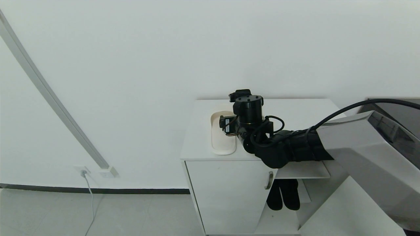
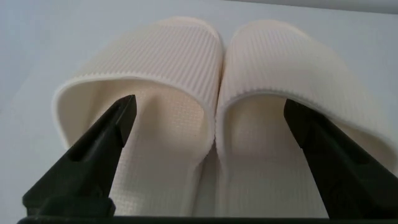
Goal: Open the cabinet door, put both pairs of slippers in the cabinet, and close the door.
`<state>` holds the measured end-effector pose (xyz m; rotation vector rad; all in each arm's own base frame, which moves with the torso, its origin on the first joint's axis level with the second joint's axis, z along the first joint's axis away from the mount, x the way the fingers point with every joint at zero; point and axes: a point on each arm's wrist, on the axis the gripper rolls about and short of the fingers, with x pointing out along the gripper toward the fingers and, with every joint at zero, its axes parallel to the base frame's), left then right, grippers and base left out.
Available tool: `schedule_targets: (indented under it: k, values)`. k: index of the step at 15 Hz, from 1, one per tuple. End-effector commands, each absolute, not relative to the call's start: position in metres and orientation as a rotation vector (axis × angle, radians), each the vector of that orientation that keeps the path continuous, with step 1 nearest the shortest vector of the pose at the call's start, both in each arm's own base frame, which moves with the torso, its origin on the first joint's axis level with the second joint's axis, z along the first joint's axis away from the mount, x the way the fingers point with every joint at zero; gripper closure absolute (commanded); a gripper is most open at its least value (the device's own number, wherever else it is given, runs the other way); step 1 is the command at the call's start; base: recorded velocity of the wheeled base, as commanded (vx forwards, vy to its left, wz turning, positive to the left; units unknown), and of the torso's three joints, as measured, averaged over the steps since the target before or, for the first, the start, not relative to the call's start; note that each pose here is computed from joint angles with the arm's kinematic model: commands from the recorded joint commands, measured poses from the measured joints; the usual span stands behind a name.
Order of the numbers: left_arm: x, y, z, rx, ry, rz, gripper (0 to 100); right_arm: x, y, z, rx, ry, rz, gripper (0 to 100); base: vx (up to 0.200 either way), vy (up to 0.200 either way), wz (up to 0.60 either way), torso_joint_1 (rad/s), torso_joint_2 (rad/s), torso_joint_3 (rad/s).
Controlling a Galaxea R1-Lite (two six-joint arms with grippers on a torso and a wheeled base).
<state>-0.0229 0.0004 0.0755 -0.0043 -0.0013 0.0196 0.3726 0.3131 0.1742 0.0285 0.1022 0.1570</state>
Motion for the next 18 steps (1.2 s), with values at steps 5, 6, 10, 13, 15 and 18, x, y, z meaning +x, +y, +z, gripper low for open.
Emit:
schedule_targets:
  k: [5,6,10,13,15,18]
  values:
    - [-0.023,0.0,0.075,-0.005,0.0,0.02,100,0.379,0.318,0.169,0.016,0.095,0.157,100,0.0,0.0,0.0,0.0,0.0,0.0]
    - [-0.023,0.0,0.075,-0.005,0.0,0.02,100,0.379,0.318,0.168,0.014,0.096,0.157,100,0.0,0.0,0.0,0.0,0.0,0.0]
    - [-0.023,0.0,0.075,-0.005,0.0,0.02,100,0.379,0.318,0.17,0.018,0.093,0.157,100,0.0,0.0,0.0,0.0,0.0,0.0]
    - [-0.023,0.0,0.075,-0.005,0.0,0.02,100,0.371,0.314,0.184,0.033,0.074,0.161,100,0.0,0.0,0.0,0.0,0.0,0.0]
    - [-0.023,0.0,0.075,-0.005,0.0,0.02,100,0.353,0.305,0.195,0.029,0.085,0.174,100,0.0,0.0,0.0,0.0,0.0,0.0]
    - [-0.023,0.0,0.075,-0.005,0.0,0.02,100,0.309,0.282,0.202,0.037,0.08,0.259,100,0.0,0.0,0.0,0.0,0.0,0.0]
